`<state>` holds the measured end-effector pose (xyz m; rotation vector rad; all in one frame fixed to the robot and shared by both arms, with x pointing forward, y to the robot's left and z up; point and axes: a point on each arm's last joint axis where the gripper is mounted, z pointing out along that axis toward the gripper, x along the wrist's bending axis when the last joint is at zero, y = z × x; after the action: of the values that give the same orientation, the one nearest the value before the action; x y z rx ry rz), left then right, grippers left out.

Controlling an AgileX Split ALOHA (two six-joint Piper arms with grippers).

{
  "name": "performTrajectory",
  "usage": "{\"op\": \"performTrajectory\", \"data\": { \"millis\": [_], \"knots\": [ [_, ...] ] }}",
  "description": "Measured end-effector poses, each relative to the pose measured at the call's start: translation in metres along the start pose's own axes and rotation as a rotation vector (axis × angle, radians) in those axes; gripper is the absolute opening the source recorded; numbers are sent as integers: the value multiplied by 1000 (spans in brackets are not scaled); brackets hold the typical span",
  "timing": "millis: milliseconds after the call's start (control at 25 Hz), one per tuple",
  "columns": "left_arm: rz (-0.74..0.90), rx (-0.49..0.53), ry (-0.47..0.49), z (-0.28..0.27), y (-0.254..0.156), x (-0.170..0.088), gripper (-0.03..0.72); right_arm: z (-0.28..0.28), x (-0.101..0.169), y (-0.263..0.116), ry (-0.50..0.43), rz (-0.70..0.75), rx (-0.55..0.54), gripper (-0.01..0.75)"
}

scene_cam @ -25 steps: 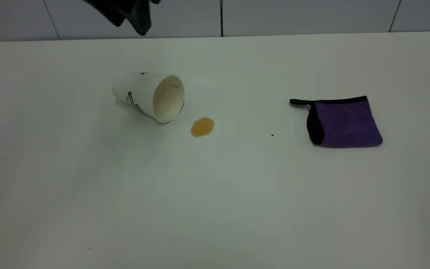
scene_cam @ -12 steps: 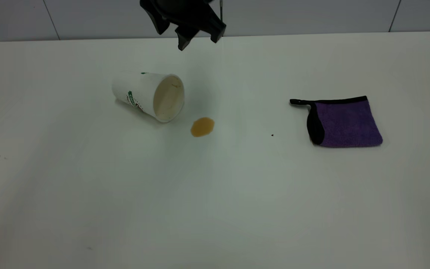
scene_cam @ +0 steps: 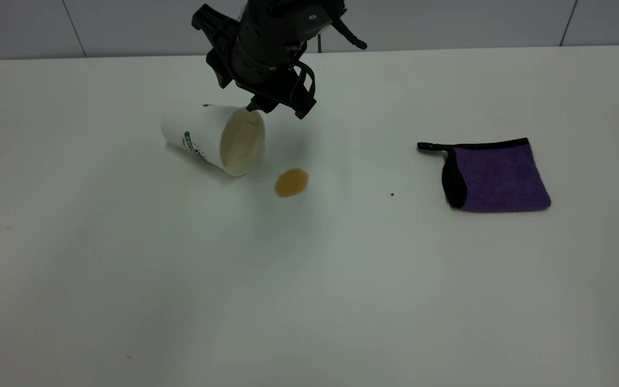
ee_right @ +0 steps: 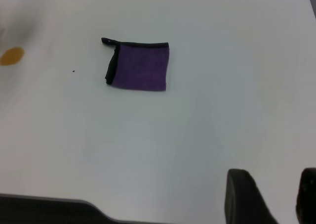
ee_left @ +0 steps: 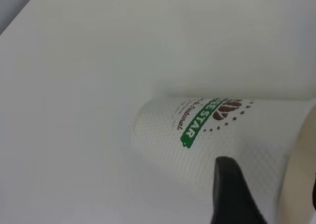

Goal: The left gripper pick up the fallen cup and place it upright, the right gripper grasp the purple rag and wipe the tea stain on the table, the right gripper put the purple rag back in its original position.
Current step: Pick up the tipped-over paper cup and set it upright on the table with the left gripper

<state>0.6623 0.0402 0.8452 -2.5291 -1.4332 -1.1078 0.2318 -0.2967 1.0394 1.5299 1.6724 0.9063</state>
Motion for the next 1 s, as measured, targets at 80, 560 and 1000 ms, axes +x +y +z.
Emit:
{"op": "performTrajectory", "data": {
  "millis": [80, 560, 1000],
  "knots": [
    [-6, -11, 6, 3, 0, -2, 433, 0, 0, 0, 0, 0, 0, 299],
    [29, -10, 33, 22, -8, -15, 433, 0, 0, 0, 0, 0, 0, 299],
    [35, 44, 86, 31, -17, -17, 433, 0, 0, 0, 0, 0, 0, 299]
  ]
}}
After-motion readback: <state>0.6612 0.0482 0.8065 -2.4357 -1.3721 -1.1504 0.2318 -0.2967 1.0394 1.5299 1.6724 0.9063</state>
